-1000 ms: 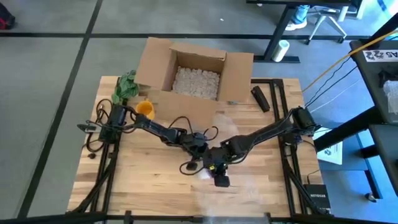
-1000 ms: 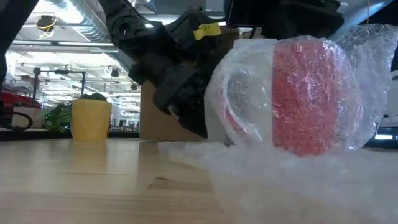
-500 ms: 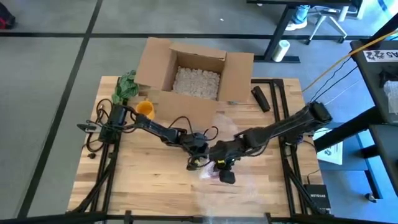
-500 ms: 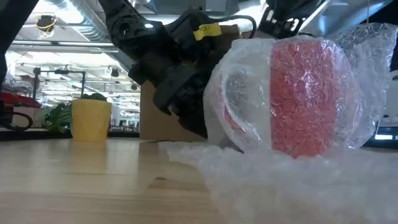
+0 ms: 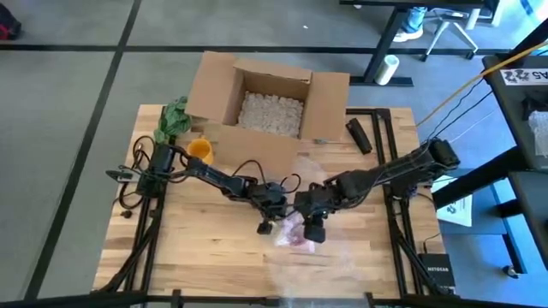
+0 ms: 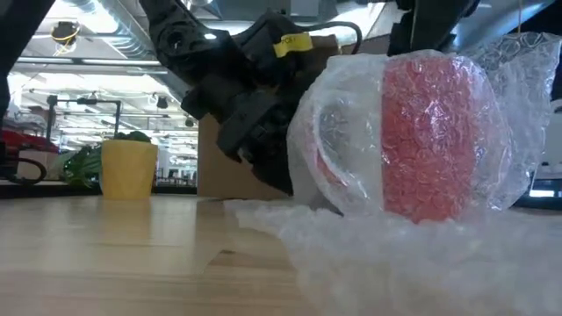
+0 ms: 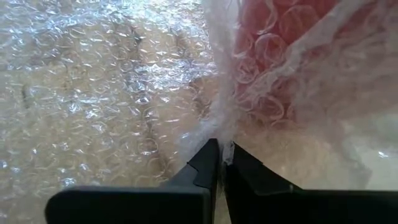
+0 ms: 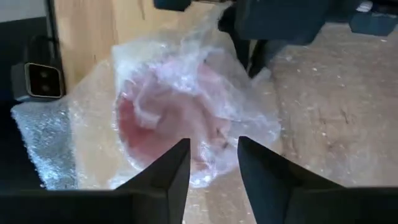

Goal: Wrap mug
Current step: Wrap the red mug with the bubble wrap, then put the wrapped red mug into the cardboard box

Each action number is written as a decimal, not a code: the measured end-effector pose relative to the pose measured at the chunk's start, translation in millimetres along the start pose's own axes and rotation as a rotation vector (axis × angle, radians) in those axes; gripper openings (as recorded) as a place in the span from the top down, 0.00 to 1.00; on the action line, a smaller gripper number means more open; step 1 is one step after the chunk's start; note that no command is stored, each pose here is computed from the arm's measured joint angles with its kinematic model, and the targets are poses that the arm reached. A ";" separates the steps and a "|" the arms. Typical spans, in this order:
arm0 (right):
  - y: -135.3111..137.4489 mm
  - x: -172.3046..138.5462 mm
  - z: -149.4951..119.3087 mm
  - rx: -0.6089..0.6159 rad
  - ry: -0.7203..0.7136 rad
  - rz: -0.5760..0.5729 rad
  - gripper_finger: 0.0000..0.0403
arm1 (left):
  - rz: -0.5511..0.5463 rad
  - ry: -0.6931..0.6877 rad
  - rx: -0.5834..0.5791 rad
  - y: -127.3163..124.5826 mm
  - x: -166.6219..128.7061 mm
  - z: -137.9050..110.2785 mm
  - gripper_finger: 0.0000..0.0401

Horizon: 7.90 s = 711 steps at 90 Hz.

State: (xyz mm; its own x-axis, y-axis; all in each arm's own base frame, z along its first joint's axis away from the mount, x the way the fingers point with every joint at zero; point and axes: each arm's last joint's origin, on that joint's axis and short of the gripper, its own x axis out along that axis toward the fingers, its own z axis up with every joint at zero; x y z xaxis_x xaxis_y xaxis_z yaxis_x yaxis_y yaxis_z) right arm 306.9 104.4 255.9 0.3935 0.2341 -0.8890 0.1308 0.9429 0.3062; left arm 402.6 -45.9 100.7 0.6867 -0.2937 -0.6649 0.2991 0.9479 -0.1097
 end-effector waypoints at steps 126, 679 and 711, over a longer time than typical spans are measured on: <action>-3.9 50.5 6.0 -0.063 0.047 -0.080 0.99 | -0.002 -0.004 -0.005 -0.3 0.3 0.1 1.00; -260.2 -105.2 139.6 -0.019 -0.461 -0.146 1.00 | 0.152 -0.080 -0.149 -102.7 -161.3 -49.0 0.50; -267.6 -93.4 139.7 0.009 -0.411 -0.217 1.00 | 0.156 -0.094 -0.147 -100.5 -161.4 -47.5 0.50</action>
State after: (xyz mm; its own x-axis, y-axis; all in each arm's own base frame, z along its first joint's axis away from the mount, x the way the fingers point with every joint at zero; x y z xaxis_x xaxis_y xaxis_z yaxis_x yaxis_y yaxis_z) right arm 362.2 -202.9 304.5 0.6840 -0.0836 -0.7247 0.2574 0.9571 0.1326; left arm 230.2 -87.9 184.0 0.7781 -0.1455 -0.6111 0.0890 0.9885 -0.1221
